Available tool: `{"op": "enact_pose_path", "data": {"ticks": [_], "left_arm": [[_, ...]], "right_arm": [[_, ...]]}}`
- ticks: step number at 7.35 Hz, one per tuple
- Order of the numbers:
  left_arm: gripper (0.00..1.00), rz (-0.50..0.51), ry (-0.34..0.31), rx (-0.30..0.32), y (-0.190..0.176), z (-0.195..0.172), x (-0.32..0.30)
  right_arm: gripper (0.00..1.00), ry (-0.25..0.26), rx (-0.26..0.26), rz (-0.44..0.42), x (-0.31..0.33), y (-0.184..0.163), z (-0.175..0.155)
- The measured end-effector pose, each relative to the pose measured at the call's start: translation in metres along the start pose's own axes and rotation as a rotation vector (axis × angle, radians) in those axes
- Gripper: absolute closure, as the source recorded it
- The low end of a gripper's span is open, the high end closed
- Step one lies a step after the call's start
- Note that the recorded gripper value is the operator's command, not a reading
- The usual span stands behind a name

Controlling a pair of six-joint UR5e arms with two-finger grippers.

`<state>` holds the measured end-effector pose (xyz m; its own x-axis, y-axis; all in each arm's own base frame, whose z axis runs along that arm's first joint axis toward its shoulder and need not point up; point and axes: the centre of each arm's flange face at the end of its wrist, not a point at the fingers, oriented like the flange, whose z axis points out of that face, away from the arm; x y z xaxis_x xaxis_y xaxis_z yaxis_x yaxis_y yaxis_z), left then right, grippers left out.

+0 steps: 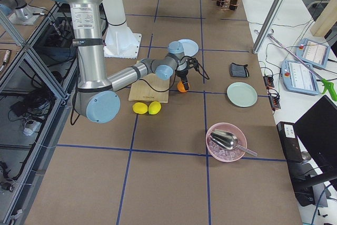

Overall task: Pick orange to plate
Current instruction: 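Reach the right gripper down over the orange, then close the right gripper on the orange and lift it, then carry the orange with the right gripper over the light blue plate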

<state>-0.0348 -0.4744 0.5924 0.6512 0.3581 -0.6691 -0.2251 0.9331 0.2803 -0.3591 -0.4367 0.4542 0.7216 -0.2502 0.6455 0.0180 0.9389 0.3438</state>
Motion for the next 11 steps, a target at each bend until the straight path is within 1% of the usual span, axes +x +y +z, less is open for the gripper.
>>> {"op": "enact_pose_path", "data": {"ticks": [3, 4, 5, 6, 7, 8, 9, 10, 11], "left_arm": [[0.0, 0.002, 0.0, 0.001, 0.0, 0.0, 0.0], [0.0, 0.002, 0.0, 0.001, 0.0, 0.0, 0.0], [0.0, 0.003, 0.0, 0.001, 0.0, -0.001, 0.0], [0.0, 0.003, 0.0, 0.001, 0.0, -0.001, 0.0], [0.0, 0.003, 0.0, 0.001, 0.0, -0.001, 0.0], [0.0, 0.004, 0.0, 0.001, 0.0, 0.0, 0.0], [0.0, 0.004, 0.0, 0.001, 0.0, 0.0, 0.0], [0.0, 0.004, 0.0, 0.001, 0.0, 0.0, 0.0], [0.0, 0.004, 0.0, 0.001, 0.0, 0.0, 0.0]], "right_arm": [[0.01, 0.015, -0.016, -0.009, -0.003, 0.007, 0.013], [0.45, 0.023, -0.016, -0.012, -0.004, 0.008, 0.017], [0.84, 0.026, -0.013, -0.016, -0.006, 0.009, 0.019], [0.91, 0.023, -0.009, -0.019, -0.009, 0.008, 0.018], [0.88, 0.007, 0.001, -0.023, -0.016, 0.005, 0.009], [0.86, -0.025, 0.026, -0.019, -0.031, -0.002, -0.008], [0.79, -0.063, 0.052, 0.022, -0.065, -0.021, -0.027], [0.77, -0.077, 0.051, 0.082, -0.117, -0.051, -0.044], [0.76, -0.066, 0.029, 0.136, -0.179, -0.077, -0.063]]}}
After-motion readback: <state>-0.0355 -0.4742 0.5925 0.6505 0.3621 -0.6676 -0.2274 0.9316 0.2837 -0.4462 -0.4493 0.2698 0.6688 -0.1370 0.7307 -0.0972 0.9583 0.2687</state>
